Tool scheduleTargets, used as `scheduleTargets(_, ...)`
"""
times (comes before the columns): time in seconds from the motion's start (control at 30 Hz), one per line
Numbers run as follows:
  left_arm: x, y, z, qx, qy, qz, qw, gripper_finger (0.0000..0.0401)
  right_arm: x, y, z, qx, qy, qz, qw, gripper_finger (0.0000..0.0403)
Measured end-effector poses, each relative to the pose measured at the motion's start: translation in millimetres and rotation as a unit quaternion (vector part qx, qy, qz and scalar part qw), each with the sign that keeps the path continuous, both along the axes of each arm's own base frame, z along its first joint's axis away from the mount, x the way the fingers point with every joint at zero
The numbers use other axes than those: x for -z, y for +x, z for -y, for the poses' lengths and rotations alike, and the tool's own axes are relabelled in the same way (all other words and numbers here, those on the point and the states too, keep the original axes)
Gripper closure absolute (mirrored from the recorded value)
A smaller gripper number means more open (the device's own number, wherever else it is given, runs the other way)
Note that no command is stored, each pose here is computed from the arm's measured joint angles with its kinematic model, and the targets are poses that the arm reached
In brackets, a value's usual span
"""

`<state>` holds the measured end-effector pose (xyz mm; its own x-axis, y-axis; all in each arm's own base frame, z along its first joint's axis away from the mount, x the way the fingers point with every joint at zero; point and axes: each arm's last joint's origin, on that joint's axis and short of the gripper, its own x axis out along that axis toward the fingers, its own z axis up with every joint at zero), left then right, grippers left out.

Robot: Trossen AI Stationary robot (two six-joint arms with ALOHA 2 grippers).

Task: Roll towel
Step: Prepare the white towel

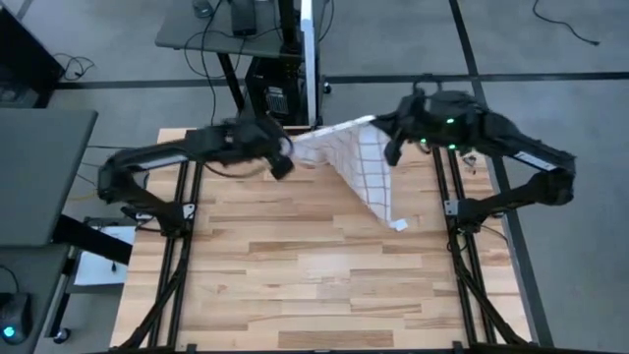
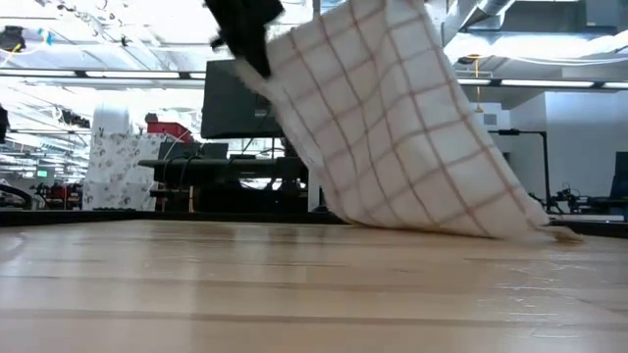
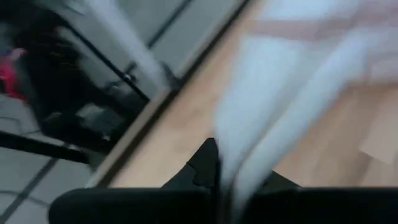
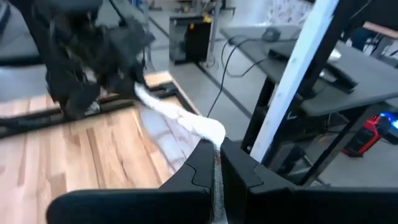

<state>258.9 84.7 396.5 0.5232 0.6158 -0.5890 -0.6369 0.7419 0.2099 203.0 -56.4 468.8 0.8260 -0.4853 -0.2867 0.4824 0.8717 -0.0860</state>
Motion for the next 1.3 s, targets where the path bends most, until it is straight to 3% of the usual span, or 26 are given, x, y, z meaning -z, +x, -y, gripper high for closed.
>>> scheduleTargets(0.1, -31.8, -21.8, 0.8, 0.007, 0.007, 0.053, 0.999, 0.0401, -9.7, -11.7, -1.2, 0.004, -0.004, 0.022, 1.0, 0.0403)
scheduleTargets(0.2, -46.9, -32.7, 1.8, 0.026, -0.016, 0.082, 0.996, 0.0401, -12.1, -14.3, -1.8, 0.003, 0.004, 0.033, 0.999, 0.0403)
scheduleTargets(0.57, -56.7, -49.8, 9.0, 0.05, -0.026, 0.002, 0.998, 0.0401, -19.1, -14.5, -4.8, -0.022, 0.026, 0.06, 0.998, 0.0403)
scheduleTargets(0.7, -77.2, -58.3, 16.0, 0.088, -0.054, 0.046, 0.994, 0.0401, -36.5, -17.5, -8.4, -0.064, 0.032, 0.128, 0.989, 0.0403)
scheduleTargets(0.8, -97.8, -66.6, 22.2, 0.113, -0.04, 0.085, 0.989, 0.0401, -48.3, -23.5, -10.5, -0.071, 0.031, 0.16, 0.984, 0.0403)
scheduleTargets(1.1, -122.7, -83.4, 26.3, 0.117, -0.003, 0.112, 0.987, 0.0401, -46.6, -17.7, -14.9, -0.082, 0.052, 0.159, 0.983, 0.0403)
scheduleTargets(1.3, -119.4, -91.1, 28.5, 0.107, -0.026, 0.084, 0.99, 0.0401, -38.7, -6.5, -24.0, -0.103, 0.081, 0.135, 0.982, 0.0403)
